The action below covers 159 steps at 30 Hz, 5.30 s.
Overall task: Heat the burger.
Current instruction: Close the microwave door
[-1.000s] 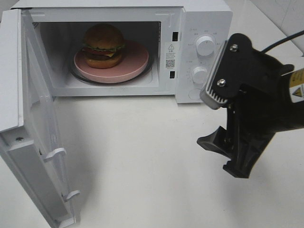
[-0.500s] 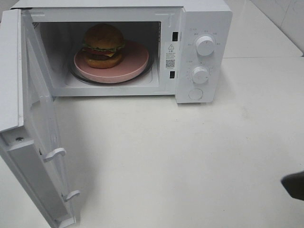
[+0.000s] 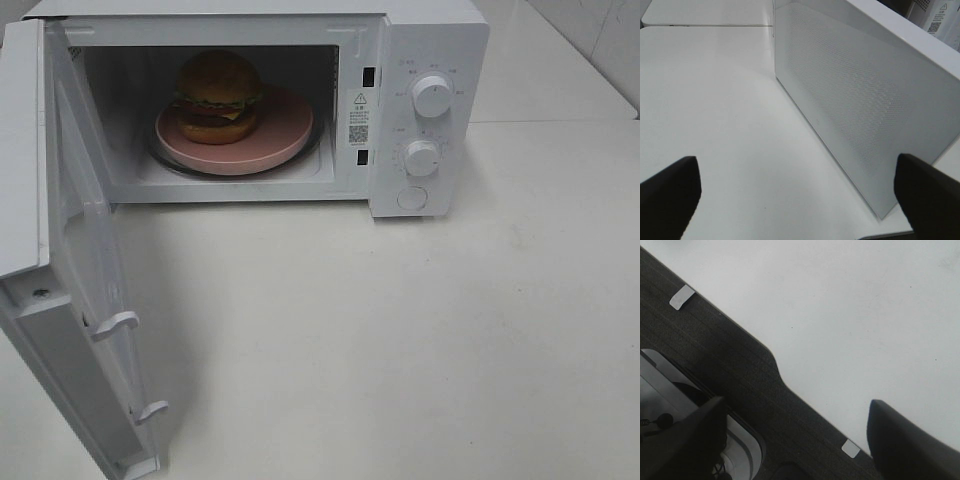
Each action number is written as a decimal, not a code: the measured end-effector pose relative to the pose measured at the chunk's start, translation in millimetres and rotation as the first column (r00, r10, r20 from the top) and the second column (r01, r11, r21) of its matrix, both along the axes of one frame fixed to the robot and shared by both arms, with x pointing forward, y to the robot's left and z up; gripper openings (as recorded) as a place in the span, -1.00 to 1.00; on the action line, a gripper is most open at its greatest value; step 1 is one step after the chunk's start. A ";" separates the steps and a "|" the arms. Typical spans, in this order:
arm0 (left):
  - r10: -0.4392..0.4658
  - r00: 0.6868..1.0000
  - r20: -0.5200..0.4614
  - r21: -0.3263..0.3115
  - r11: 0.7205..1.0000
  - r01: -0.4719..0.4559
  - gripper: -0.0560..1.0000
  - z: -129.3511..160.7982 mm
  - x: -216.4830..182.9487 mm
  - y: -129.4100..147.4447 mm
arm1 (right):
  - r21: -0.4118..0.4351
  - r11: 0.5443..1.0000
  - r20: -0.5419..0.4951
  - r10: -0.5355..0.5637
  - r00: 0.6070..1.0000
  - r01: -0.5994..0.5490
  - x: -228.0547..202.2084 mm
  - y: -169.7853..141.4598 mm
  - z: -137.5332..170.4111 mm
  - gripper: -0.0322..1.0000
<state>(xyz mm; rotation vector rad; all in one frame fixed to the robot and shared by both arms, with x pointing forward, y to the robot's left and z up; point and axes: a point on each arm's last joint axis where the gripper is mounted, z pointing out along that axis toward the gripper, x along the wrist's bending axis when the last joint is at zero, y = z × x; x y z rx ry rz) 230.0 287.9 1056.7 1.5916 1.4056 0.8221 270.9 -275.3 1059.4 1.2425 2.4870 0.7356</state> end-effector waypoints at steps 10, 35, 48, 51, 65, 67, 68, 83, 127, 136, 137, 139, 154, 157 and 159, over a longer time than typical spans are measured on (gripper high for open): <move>0.000 1.000 0.000 0.000 1.000 0.000 0.93 0.0 0.0 0.0 | 0.102 0.977 0.140 -0.202 0.969 0.189 -20.1 -19.1 -6.9 0.53; 0.000 1.000 0.000 0.000 1.000 0.000 0.93 0.0 0.0 0.0 | 0.259 0.868 0.379 -0.495 0.782 0.424 -40.3 -25.5 -9.6 0.53; 0.000 1.000 0.000 0.000 1.000 0.000 0.93 0.0 0.0 0.0 | 0.260 0.868 0.378 -0.495 0.782 0.423 -40.3 -25.3 -9.6 0.51; 0.000 1.000 0.000 0.000 1.000 0.000 0.93 0.0 0.0 0.0 | 0.260 0.868 0.378 -0.495 0.782 0.423 -40.3 -25.3 -9.6 0.51; 0.000 1.000 0.000 0.000 1.000 0.000 0.93 0.0 0.0 0.0 | 0.260 0.868 0.378 -0.495 0.782 0.423 -40.3 -25.3 -9.6 0.50; 0.000 1.000 0.000 0.000 1.000 0.000 0.93 0.0 0.0 0.0 | 0.260 0.868 0.378 -0.495 0.782 0.423 -40.3 -25.3 -9.6 0.50; 0.000 1.000 0.000 0.000 1.000 0.000 0.93 0.0 0.0 0.0 | 0.260 0.868 0.378 -0.495 0.782 0.423 -40.3 -25.3 -9.6 0.50; 0.018 1.000 0.000 -0.015 1.000 -0.018 0.93 4.3 2.9 0.8 | 0.260 0.868 0.378 -0.495 0.782 0.423 -40.3 -25.3 -9.6 0.50; 0.161 0.966 0.205 0.002 0.986 -0.165 -0.89 -40.6 146.3 12.4 | 0.260 0.868 0.378 -0.495 0.782 0.423 -40.3 -25.3 -9.6 0.50; 0.175 0.975 0.137 0.004 0.984 -0.177 -0.89 -56.8 166.5 12.8 | 0.260 0.868 0.378 -0.495 0.782 0.423 -40.3 -25.3 -9.6 0.50; 0.183 0.974 0.137 -0.008 0.983 -0.183 -0.89 -58.9 170.4 13.0 | 0.260 0.868 0.378 -0.495 0.782 0.423 -40.3 -25.3 -9.6 0.50; 0.185 0.973 0.141 -0.016 0.983 -0.184 -0.89 -60.5 174.3 12.9 | 0.260 0.868 0.378 -0.495 0.782 0.423 -40.3 -25.3 -9.6 0.50; -0.132 0.965 0.226 -0.022 0.990 0.141 -0.89 -73.9 199.2 -15.9 | 0.260 0.868 0.378 -0.495 0.782 0.423 -40.3 -25.3 -9.6 0.50; -0.195 0.951 0.238 -0.042 0.977 0.211 -0.89 -79.0 203.4 -22.4 | 0.260 0.868 0.378 -0.495 0.782 0.423 -40.3 -25.3 -9.6 0.50; -0.216 0.943 0.254 -0.063 0.969 0.239 -0.89 -81.3 206.1 -25.2 | 0.260 0.868 0.378 -0.495 0.782 0.423 -40.3 -25.3 -9.6 0.50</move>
